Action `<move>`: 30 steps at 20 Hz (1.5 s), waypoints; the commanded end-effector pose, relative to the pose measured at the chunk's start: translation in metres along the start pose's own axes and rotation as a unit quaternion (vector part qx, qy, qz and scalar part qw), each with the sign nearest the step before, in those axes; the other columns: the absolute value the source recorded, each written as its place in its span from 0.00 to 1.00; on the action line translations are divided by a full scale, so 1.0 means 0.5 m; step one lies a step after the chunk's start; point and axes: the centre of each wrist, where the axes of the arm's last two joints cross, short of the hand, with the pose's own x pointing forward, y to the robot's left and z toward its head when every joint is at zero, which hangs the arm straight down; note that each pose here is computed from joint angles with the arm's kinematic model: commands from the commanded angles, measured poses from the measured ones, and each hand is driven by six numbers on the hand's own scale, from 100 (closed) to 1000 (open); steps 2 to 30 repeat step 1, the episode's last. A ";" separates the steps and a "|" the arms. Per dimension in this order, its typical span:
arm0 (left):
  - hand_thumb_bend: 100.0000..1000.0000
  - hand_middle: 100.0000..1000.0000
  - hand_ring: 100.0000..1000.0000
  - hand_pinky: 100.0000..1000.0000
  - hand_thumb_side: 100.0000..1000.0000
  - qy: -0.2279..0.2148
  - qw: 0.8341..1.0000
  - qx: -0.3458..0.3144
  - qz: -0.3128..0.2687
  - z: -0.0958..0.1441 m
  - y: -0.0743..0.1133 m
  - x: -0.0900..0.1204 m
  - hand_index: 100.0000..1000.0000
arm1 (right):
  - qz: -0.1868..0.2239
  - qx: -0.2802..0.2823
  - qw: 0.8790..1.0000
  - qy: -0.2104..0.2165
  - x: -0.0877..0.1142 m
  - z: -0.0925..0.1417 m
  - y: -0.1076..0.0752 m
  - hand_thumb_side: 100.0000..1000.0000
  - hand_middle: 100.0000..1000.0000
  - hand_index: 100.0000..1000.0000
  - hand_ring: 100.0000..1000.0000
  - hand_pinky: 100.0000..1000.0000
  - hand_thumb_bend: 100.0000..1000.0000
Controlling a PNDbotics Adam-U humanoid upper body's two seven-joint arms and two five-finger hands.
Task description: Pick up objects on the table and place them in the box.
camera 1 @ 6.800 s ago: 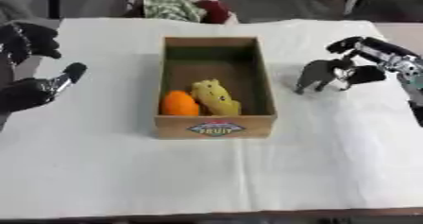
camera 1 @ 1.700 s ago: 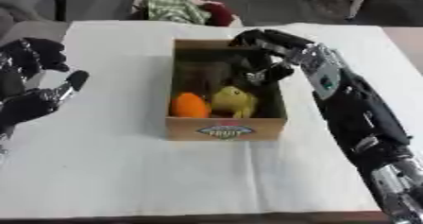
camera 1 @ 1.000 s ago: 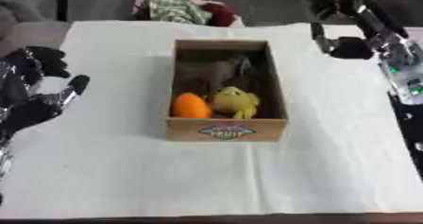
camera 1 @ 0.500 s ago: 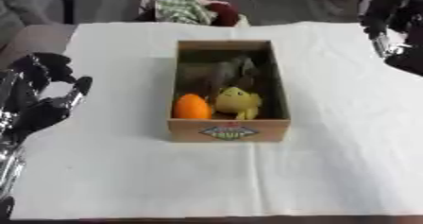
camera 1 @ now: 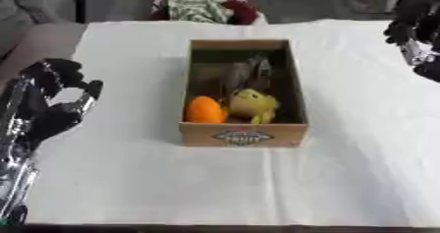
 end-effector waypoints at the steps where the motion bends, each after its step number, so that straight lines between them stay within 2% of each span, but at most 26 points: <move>1: 0.36 0.44 0.48 0.67 0.00 -0.011 1.000 0.006 -0.004 -0.004 0.010 0.009 0.59 | 0.007 -0.001 1.000 -0.015 0.021 -0.009 -0.014 0.22 0.53 0.73 0.59 0.56 0.00; 30: 0.36 0.44 0.48 0.67 0.00 -0.011 1.000 0.006 -0.004 -0.004 0.010 0.009 0.59 | 0.007 -0.001 1.000 -0.015 0.021 -0.009 -0.014 0.22 0.53 0.73 0.59 0.56 0.00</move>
